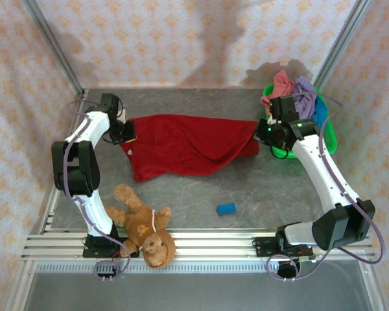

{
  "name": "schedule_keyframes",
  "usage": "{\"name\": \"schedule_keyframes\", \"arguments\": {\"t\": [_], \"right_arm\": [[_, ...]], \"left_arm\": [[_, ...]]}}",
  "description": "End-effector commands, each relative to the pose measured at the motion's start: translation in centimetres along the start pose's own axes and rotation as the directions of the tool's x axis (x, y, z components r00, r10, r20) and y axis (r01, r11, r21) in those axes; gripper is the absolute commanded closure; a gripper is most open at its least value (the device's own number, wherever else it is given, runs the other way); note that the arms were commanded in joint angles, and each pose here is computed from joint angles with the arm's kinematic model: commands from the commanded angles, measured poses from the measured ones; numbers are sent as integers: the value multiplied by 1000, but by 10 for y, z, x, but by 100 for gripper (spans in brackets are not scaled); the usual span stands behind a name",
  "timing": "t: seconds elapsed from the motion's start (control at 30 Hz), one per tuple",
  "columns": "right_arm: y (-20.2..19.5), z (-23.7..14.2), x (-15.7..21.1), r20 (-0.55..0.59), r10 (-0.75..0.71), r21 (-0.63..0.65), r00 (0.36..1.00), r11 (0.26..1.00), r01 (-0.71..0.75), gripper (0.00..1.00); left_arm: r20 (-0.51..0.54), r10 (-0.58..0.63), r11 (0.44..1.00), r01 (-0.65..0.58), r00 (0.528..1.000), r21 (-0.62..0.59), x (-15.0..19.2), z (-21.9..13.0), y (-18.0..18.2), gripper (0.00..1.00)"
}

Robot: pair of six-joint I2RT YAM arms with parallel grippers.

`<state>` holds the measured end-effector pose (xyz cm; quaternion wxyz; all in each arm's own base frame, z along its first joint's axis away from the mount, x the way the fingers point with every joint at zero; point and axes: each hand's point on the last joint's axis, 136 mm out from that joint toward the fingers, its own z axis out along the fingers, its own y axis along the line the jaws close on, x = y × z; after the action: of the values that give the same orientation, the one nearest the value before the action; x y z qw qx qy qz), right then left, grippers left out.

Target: Fold and stack the t-shirts

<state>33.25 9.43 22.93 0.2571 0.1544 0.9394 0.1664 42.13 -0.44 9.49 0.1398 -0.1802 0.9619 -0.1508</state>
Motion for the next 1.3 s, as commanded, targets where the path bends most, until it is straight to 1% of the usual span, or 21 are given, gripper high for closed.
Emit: {"name": "schedule_keyframes", "arguments": {"t": [0.0, 0.1, 0.2, 0.3, 0.57, 0.8, 0.97, 1.03, 1.17, 1.27], "right_arm": [[2, -18, -6, 42, -14, -15, 999, 1000, 14, 100], [1, -15, -5, 37, -9, -14, 999, 1000, 10, 100], [1, -13, -4, 32, -10, -12, 999, 1000, 10, 100], [-1, -10, -3, 24, -12, -5, 1000, 1000, 12, 100], [-1, -2, -4, 7, -6, 2, 1000, 1000, 6, 100], [1, 0, -8, 5, -11, 7, 1000, 1000, 10, 100], [0, -1, -7, 1, -10, 13, 1000, 1000, 10, 100], [0, -1, -6, 0, -10, 13, 1000, 1000, 10, 100], [-2, -3, -7, 10, -13, 20, 1000, 1000, 13, 100], [-2, -5, -9, 20, -17, 26, 1000, 1000, 16, 100]], "left_arm": [[9, -16, 1000, 16, 1000, -7, 1, -2, 4, 89], [-48, -26, 1000, 25, 999, -17, 9, 10, 10, 82], [-114, -41, 999, 37, 993, -34, 17, 30, 17, 73], [-123, -57, 996, 47, 991, -82, 19, 38, 27, 70], [-161, -75, 994, 60, 984, -93, 25, 56, 33, 68], [-188, -78, 994, 63, 979, -84, 31, 67, 33, 76], [-171, -90, 994, 77, 981, -82, 30, 67, 31, 91], [-156, -90, 994, 80, 984, -72, 27, 62, 28, 95], [-90, -77, 995, 71, 993, -65, 15, 42, 21, 100], [-46, -61, 996, 58, 997, -63, 9, 24, 16, 100]]}}
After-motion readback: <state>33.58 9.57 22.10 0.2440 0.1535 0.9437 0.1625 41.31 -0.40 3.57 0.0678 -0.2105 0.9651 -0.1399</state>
